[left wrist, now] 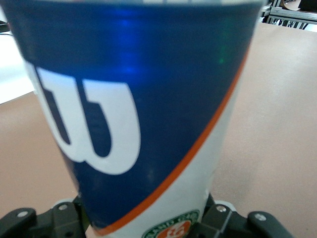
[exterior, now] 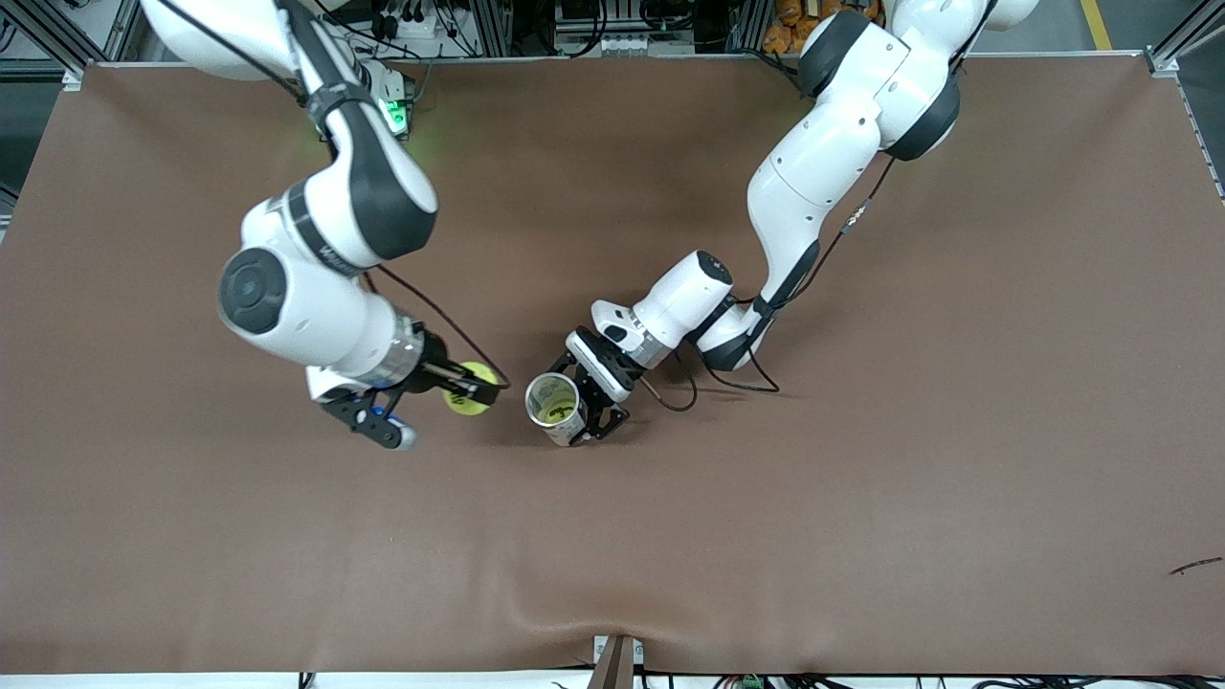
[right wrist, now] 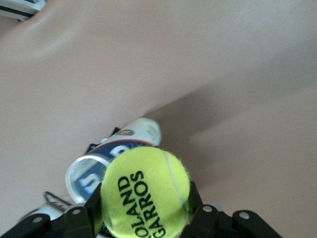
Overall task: Insert tennis ball vertically with right arm
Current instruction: 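Carry the Roland Garros ball over the can opening with the right gripper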
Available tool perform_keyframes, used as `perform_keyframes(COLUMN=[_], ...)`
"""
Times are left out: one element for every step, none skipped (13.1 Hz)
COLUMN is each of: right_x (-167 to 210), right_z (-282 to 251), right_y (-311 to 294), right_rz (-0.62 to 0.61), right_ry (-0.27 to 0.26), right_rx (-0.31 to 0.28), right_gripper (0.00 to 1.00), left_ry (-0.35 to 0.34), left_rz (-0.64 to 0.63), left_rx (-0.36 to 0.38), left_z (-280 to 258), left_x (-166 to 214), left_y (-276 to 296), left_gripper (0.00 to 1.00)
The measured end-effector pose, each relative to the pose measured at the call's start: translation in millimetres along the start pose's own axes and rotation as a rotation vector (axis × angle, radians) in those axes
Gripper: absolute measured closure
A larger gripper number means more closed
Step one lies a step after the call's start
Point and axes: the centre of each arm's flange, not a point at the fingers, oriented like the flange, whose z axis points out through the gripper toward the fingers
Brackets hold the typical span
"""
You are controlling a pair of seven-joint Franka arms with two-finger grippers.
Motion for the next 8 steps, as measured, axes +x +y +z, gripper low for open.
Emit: perform_keyframes(right_x=[-8, -16, -24, -30, -35, -38, -39, -40], right_z=[3, 6, 10, 16, 23, 31, 39, 47], right_y=[-9, -19, -30, -39, -45, -49, -50, -51], right_rz=[0.029, 0.056, 0.077, 0.087, 0.090, 0.089, 0.088, 0.086], right_ry=[0.011, 0.025, 0.038, 0.049, 0.055, 0.055, 0.052, 0.047], right_rx=[0.018, 0.040, 0.062, 0.080, 0.090, 0.091, 0.084, 0.075], right_gripper=[0.33, 0.33, 0.33, 0.33, 0.33, 0.33, 0.33, 0.33], left_ry=[0.000, 0.000, 0.000, 0.000, 0.000, 0.000, 0.000, 0.000], left_rz=[0.000, 0.000, -0.001, -0.001, -0.001, -0.001, -0.001, -0.001], left_rx=[0.000, 0.001, 0.001, 0.001, 0.001, 0.001, 0.001, 0.001], left_z=[0, 0, 0, 0, 0, 0, 0, 0], left_x=[0, 0, 0, 0, 0, 0, 0, 0], left_y=[0, -1, -1, -1, -1, -1, -1, -1], left_gripper=[0.19, 0.19, 0.19, 0.19, 0.19, 0.18, 0.19, 0.18])
